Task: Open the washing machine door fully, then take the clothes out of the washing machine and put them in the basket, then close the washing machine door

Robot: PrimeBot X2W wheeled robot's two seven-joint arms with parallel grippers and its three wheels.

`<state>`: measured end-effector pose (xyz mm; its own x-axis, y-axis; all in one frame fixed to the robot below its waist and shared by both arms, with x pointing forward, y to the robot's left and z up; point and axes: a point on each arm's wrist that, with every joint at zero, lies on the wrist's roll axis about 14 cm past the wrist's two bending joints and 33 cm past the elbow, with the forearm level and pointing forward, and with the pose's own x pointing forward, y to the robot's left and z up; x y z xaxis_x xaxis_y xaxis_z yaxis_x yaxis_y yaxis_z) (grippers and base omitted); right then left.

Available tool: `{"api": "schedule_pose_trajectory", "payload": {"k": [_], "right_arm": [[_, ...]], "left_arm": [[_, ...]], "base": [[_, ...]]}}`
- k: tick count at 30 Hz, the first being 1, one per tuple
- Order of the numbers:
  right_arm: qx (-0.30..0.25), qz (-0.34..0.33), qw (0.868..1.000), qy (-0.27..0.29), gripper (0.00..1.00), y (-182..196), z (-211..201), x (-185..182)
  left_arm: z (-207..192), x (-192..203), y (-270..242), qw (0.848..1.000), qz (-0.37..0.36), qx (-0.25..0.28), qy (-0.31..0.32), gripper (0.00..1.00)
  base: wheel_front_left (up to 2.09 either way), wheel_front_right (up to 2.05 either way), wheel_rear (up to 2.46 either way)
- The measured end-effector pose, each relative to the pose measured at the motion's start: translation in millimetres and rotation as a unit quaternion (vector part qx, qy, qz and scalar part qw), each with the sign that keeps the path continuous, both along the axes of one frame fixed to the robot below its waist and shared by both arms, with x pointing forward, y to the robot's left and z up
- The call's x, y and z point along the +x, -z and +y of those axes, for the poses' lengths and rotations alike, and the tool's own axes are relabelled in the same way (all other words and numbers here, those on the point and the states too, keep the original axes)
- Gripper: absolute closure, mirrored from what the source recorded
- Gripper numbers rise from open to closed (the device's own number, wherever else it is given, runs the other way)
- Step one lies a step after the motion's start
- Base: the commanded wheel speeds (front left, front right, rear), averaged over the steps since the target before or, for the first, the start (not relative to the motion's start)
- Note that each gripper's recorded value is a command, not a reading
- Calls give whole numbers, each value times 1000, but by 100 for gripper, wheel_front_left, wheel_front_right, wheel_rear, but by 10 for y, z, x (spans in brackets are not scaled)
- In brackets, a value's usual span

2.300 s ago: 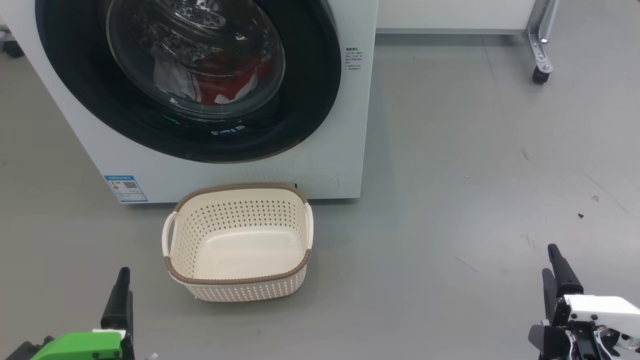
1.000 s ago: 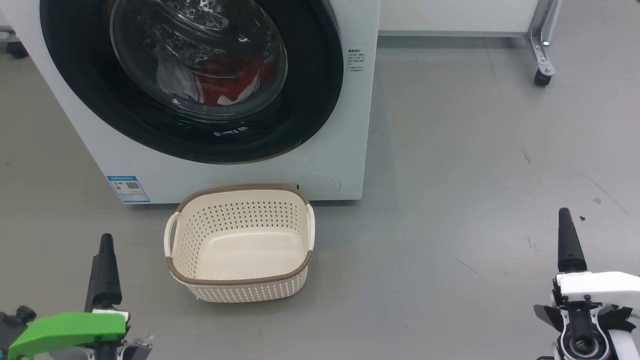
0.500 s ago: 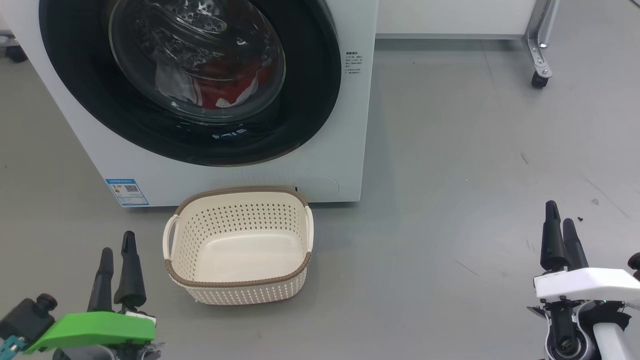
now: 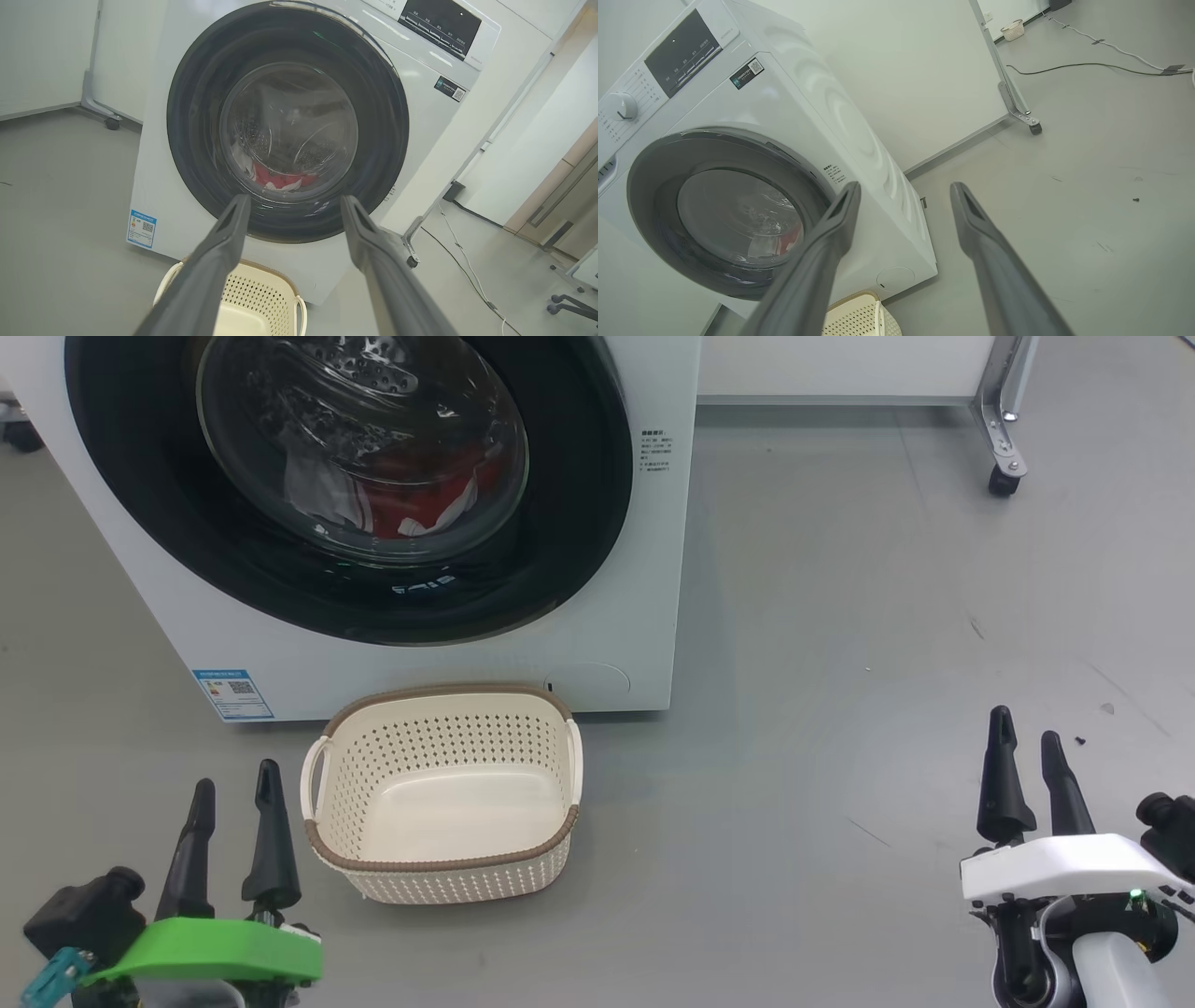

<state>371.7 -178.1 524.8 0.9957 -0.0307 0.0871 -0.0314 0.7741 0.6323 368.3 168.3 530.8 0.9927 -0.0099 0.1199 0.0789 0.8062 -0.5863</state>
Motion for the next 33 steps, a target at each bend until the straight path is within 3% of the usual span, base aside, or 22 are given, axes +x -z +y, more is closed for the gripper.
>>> {"api": "schedule_pose_trajectory", "payload": {"k": [15, 33], "right_arm": [[-128, 15, 991, -23, 0, 148, 236, -25], [-213, 32, 976, -46, 0, 365, 422, -92]], "left_arm": [[-206, -99, 307, 989, 37, 138, 18, 0], [-345, -151, 508, 973, 50, 222, 34, 0]], "base": [[0, 0, 0], [0, 0, 0]]}}
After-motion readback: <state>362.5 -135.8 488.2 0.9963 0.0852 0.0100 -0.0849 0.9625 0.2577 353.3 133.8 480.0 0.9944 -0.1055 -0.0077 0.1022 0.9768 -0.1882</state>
